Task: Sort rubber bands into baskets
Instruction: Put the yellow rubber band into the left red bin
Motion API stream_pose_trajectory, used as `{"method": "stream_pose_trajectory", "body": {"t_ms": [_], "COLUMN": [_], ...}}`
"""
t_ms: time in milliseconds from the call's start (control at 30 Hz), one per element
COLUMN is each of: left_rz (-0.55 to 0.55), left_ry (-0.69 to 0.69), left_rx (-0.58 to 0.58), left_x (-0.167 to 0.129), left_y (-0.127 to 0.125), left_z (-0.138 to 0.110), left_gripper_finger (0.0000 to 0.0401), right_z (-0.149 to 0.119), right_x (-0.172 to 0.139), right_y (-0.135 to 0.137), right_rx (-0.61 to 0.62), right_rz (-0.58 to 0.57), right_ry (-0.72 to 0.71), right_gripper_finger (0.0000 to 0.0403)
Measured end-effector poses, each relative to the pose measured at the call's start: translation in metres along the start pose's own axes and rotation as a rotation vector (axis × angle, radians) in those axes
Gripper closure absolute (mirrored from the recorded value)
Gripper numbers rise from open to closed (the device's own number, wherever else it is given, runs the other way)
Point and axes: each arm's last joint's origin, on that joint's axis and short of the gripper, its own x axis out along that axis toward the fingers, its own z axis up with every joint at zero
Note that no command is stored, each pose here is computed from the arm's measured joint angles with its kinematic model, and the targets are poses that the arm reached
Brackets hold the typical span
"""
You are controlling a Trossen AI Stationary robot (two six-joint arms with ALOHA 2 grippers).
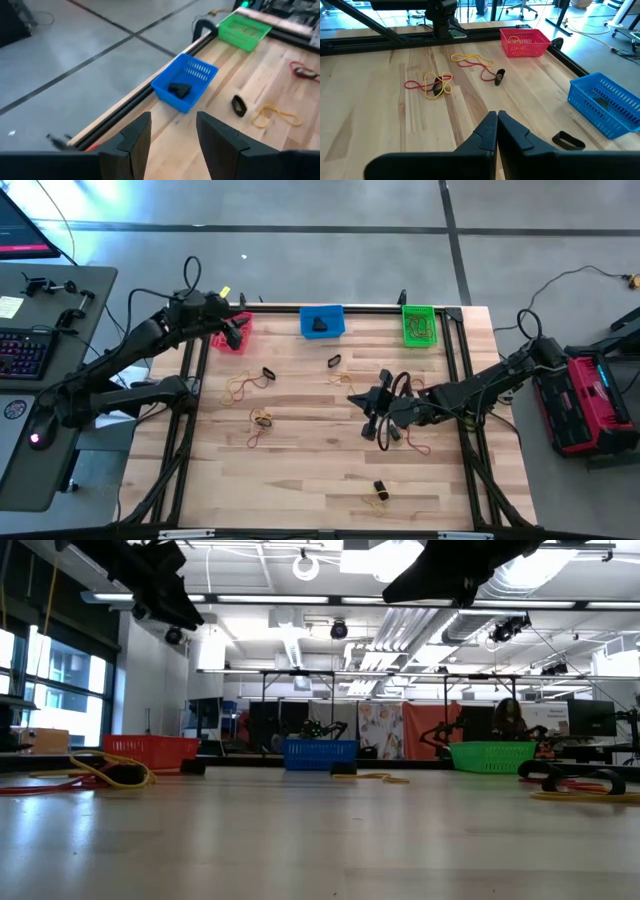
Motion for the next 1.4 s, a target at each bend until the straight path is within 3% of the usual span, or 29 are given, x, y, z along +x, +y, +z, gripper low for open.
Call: {"method": "stream_pose_trajectory", "body": {"t_ms": [533, 1133, 1400], "left_rz": [-0.062, -0.138, -0.203], "left_ry": [-0.096, -0.256, -0.367], "left_rx": [0.07, 0.17, 0.233], "left_x": [-0.001, -0.008, 0.004], "left_y": [-0.014, -0.043, -0.057], "left_z": [0.009, 0.019, -0.002], "left_gripper_finger": [0.0396, 0.0401, 0.0401], "right_z": [0.0, -0.001, -0.001], "right_x": [0.0, 0.0, 0.0], "right_y": [0.0, 0.0, 0.0], "right_rx": [-0.001, -0.002, -0.002], "right_rz": [0.0, 0.021, 0.021], "right_ry": [0.002, 0.009, 0.009], "right_gripper_finger": [0.0403, 0.0403, 0.0403]}}
